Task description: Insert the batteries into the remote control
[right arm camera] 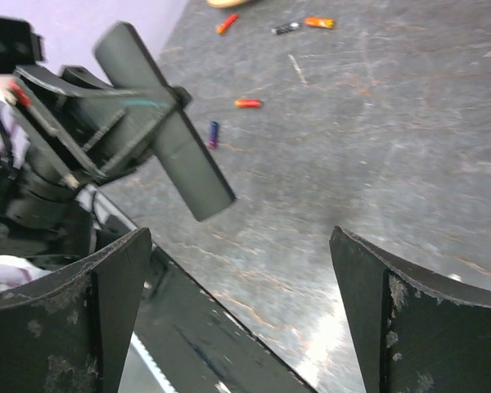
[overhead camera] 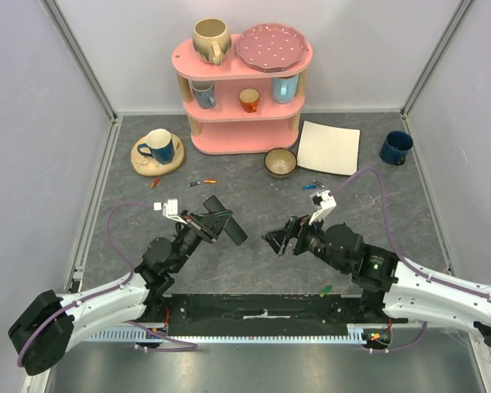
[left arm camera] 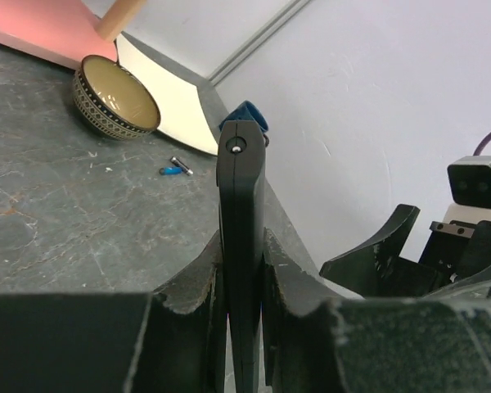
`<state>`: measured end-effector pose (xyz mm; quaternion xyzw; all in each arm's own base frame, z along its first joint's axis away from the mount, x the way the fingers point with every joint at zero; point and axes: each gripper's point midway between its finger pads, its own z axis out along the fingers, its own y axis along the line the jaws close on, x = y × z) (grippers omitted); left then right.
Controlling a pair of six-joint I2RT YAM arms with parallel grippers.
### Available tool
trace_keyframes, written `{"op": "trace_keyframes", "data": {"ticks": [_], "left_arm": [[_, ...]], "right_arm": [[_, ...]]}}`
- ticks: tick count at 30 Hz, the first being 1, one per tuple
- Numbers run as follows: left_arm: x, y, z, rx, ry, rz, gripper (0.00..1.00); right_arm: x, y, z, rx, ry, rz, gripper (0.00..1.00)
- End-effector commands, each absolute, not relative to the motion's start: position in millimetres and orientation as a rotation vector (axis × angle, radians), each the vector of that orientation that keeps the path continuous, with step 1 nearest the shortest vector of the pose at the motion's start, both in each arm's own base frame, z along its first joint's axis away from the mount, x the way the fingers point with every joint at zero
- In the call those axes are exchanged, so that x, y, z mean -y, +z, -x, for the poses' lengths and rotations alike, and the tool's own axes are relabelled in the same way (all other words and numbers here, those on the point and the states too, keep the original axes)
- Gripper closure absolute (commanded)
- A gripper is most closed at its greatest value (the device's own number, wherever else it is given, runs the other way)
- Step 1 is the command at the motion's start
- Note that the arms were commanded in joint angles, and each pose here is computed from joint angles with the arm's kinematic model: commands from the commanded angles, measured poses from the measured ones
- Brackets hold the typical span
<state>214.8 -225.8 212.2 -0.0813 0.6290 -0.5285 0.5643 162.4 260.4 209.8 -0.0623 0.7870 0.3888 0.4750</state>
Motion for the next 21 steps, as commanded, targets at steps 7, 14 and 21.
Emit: {"op": "trace_keyframes", "data": {"ticks": [7,14,21], "left_arm": [[211.8,279.3,-213.5,-1.212,-1.278,0.187,0.98],[210.9,286.1,-211.4,-1.183,-1.259,0.151,0.98],[217.9,285.6,-212.5,-1.207,-1.263,0.129,0.98]], "right_arm": [[-312.4,254.2,-176.4,-1.751,1.476,-0.009,0.04],[-332.1,247.2,-181.0,-1.763,1.549,0.041,0.07],[-346.6,246.8,-178.5,-1.748,1.575,0.146,0.11]]}}
